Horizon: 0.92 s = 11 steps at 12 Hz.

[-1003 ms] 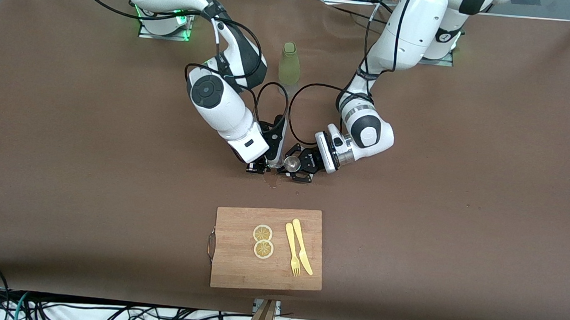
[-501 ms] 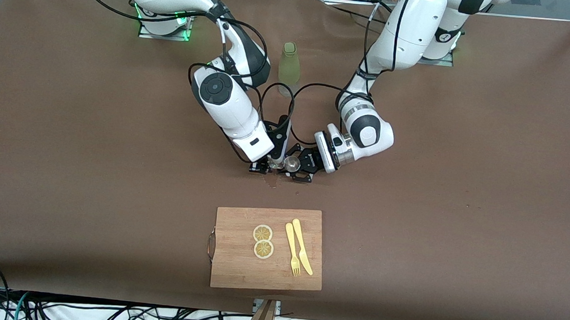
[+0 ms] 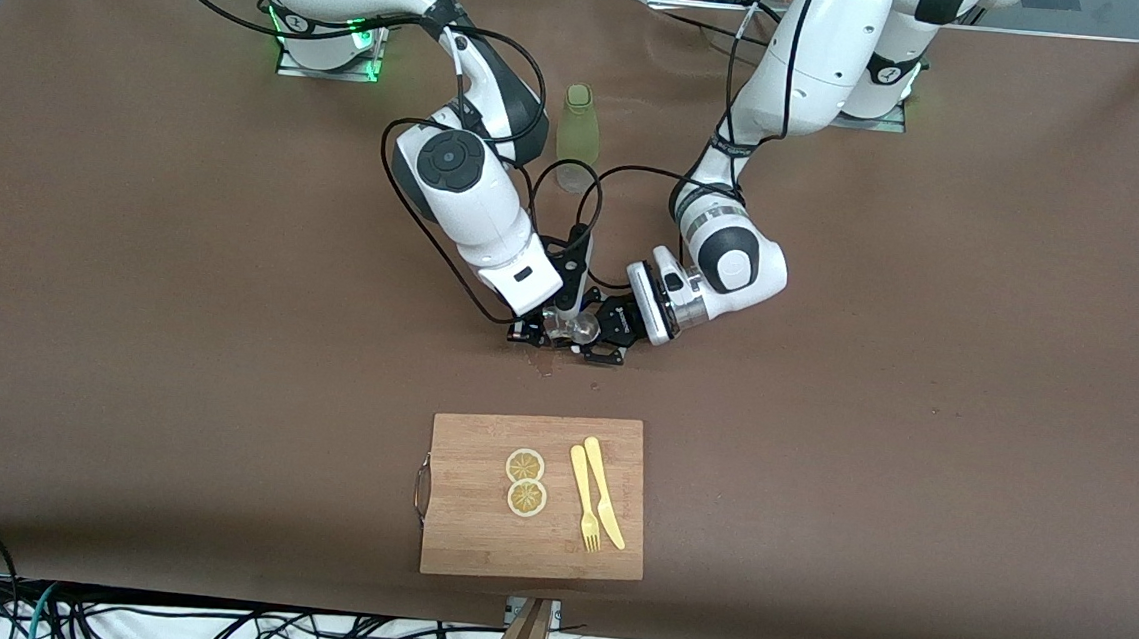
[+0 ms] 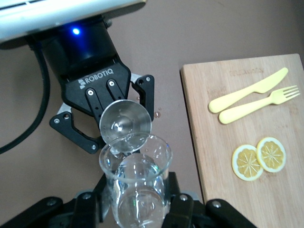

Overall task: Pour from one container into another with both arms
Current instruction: 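Tilt the glass with the right gripper, pouring into the held jigger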

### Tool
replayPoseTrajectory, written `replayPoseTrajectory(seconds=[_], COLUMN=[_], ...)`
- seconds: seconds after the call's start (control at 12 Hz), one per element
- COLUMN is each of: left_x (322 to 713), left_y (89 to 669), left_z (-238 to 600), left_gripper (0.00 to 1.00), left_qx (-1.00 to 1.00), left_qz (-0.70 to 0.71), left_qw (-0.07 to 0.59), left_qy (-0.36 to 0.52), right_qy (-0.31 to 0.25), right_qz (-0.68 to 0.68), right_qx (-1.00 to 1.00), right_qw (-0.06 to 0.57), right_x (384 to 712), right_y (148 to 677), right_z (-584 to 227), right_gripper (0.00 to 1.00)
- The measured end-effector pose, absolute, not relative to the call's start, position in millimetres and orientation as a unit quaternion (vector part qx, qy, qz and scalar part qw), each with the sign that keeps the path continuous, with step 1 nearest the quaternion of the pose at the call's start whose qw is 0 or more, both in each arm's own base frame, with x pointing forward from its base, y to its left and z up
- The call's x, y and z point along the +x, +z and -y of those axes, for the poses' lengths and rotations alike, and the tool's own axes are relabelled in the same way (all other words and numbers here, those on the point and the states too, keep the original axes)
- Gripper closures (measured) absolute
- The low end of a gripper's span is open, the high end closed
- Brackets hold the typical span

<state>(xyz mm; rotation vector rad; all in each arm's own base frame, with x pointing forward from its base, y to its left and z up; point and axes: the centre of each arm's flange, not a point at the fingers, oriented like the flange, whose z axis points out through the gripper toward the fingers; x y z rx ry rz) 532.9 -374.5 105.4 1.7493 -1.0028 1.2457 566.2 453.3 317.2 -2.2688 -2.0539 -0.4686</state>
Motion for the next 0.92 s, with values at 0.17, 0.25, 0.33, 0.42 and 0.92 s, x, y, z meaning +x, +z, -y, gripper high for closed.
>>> replayPoseTrajectory(seconds=[0.17, 0.25, 0.33, 0.42, 0.92], left_x=[533, 533, 533, 533, 533], left_y=[105, 105, 105, 105, 105], left_z=[374, 374, 374, 374, 374], left_gripper=[0.91, 0.91, 0.91, 0.91, 0.91], left_qx=[0.684, 0.684, 0.684, 0.684, 0.684], left_qz=[0.392, 0.392, 0.392, 0.392, 0.392], left_qw=[0.376, 0.375, 0.375, 0.375, 0.375], left_qy=[0.487, 0.487, 0.487, 0.487, 0.487], right_qy=[-0.150, -0.150, -0.149, -0.149, -0.153], right_qz=[0.665, 0.667, 0.671, 0.675, 0.698], right_qx=[-0.731, -0.730, -0.726, -0.722, -0.699], right_qw=[0.012, 0.010, 0.004, -0.003, -0.036], right_x=[566, 565, 565, 565, 561], right_y=[315, 314, 313, 313, 317], right_z=[-455, -455, -456, -456, -465], right_gripper=[0.50, 0.50, 0.50, 0.50, 0.50])
